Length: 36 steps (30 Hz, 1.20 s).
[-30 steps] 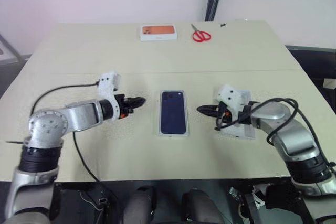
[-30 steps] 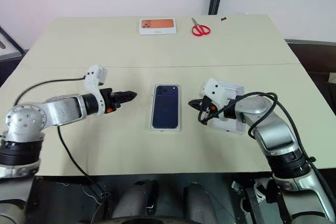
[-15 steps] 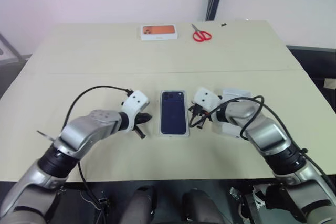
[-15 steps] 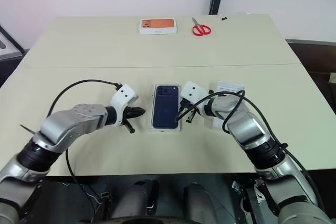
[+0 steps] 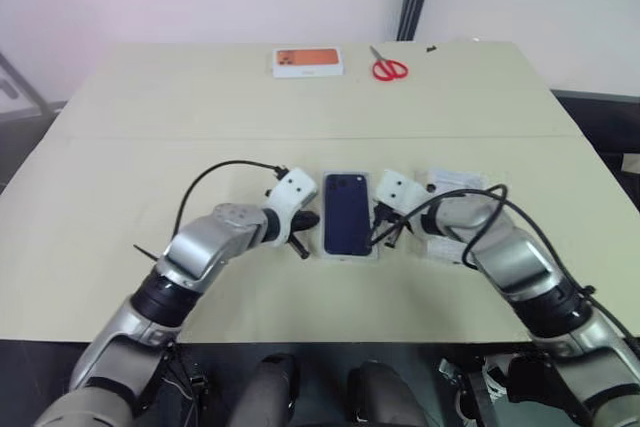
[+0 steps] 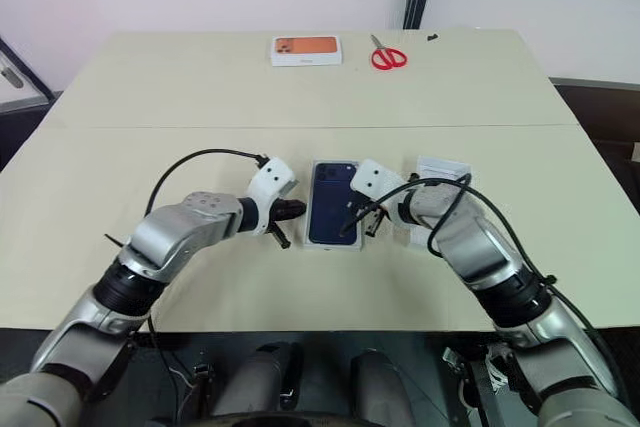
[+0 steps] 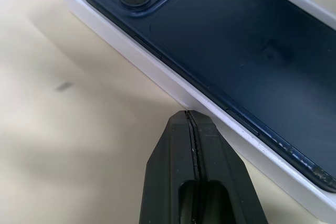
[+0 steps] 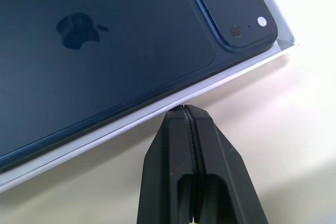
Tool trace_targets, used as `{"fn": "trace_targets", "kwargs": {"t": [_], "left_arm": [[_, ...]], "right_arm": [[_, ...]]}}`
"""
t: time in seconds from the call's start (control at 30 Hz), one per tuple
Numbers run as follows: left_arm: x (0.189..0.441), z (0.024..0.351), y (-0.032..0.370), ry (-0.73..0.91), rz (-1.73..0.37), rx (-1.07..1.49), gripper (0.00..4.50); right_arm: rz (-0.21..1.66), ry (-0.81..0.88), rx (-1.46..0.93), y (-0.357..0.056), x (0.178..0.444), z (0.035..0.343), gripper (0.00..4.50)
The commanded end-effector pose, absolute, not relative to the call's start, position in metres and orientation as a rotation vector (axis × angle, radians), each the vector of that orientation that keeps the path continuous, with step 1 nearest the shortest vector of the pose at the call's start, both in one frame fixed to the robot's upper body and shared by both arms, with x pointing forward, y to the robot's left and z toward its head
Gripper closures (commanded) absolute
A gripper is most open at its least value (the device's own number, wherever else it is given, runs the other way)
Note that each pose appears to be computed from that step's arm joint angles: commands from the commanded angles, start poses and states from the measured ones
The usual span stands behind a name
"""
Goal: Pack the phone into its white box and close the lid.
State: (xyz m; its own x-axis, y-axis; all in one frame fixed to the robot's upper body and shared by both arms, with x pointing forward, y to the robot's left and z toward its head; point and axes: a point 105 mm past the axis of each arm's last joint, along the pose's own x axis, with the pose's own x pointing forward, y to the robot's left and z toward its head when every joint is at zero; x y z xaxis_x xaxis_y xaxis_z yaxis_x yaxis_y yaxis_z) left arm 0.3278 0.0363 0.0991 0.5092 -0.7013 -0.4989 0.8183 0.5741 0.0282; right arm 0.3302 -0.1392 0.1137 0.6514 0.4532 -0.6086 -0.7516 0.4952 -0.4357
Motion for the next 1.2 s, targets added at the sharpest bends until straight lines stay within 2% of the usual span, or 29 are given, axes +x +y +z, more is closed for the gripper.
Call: {"fn": "trace_targets", "kwargs": {"t": [0.03,0.17,0.37,0.57,0.8,0.93,1.03,1.2], "left_arm": [[0.311,0.101,-0.002,0.458,-1.093,0.282,4.48],[0.302,0.101,-0.025,0.468,-1.186,0.3,4.48],[0.296,0.098,-0.038,0.487,-1.244,0.308,4.48],[0.297,0.097,-0.038,0.496,-1.242,0.3,4.48],[0.312,0.106,-0.019,0.467,-1.162,0.274,4.48],[0.311,0.125,0.0,0.345,-1.16,0.273,4.5],[0.311,0.137,0.02,0.274,-1.135,0.252,4.5],[0.295,0.152,0.046,0.054,-1.191,0.37,4.5]], "right_arm": [[0.807,0.401,-0.742,-0.135,0.317,0.128,4.5],[0.775,0.441,-0.745,-0.151,0.309,0.126,4.5],[0.73,0.491,-0.758,-0.171,0.304,0.121,4.5],[0.714,0.502,-0.76,-0.179,0.303,0.121,4.5],[0.7,0.508,-0.744,-0.193,0.302,0.135,4.5],[0.699,0.484,-0.658,-0.201,0.297,0.157,2.71],[0.641,0.475,-0.513,-0.207,0.3,0.17,1.11],[0.469,0.593,-0.27,-0.217,0.313,0.161,1.11]]}}
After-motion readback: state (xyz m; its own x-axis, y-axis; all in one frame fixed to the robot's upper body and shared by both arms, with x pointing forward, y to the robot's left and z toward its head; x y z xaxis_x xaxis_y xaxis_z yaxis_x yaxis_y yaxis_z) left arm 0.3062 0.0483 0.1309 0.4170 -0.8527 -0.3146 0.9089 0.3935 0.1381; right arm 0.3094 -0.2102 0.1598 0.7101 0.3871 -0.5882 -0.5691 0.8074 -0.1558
